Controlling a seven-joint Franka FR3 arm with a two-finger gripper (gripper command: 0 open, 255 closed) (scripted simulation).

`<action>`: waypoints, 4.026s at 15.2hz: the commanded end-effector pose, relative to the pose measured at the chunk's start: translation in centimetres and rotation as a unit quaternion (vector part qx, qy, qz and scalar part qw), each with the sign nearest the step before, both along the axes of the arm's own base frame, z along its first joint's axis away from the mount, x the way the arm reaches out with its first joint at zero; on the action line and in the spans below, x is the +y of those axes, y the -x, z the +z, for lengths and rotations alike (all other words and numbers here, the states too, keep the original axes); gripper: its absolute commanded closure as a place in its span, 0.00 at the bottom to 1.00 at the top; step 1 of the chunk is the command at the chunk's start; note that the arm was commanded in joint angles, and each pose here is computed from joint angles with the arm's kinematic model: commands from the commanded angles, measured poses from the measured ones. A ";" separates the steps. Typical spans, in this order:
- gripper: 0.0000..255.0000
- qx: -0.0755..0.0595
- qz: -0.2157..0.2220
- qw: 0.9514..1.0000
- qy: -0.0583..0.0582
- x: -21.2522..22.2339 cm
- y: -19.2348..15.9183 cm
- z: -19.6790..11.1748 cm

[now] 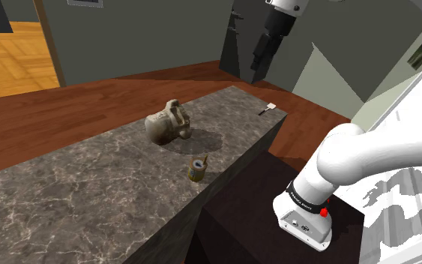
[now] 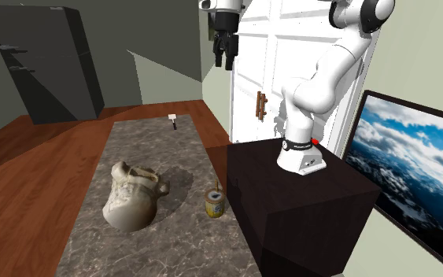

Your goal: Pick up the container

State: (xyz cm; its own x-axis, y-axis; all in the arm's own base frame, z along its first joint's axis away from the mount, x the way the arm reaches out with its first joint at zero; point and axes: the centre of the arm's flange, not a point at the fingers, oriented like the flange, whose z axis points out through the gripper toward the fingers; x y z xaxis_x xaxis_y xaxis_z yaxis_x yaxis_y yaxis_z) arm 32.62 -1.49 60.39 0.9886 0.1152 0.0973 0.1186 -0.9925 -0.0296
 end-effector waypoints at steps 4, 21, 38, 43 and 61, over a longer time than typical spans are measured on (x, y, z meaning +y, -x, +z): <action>0.00 0.005 0.007 1.000 0.002 1.1 -1.3 -3.6; 0.00 0.035 0.050 0.998 0.015 7.6 -7.3 -24.5; 0.00 0.060 0.086 0.994 0.025 13.2 -11.1 -44.1; 0.00 0.060 0.086 0.994 0.025 13.2 -11.1 -46.7; 1.00 0.060 0.086 0.994 0.025 13.2 -11.1 -43.9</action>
State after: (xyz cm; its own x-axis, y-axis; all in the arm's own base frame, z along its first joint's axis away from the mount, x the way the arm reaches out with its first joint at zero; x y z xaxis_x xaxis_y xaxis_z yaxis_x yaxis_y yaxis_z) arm 43.66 11.73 16.01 0.9577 0.2862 -0.0301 0.2862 -0.9582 -0.0043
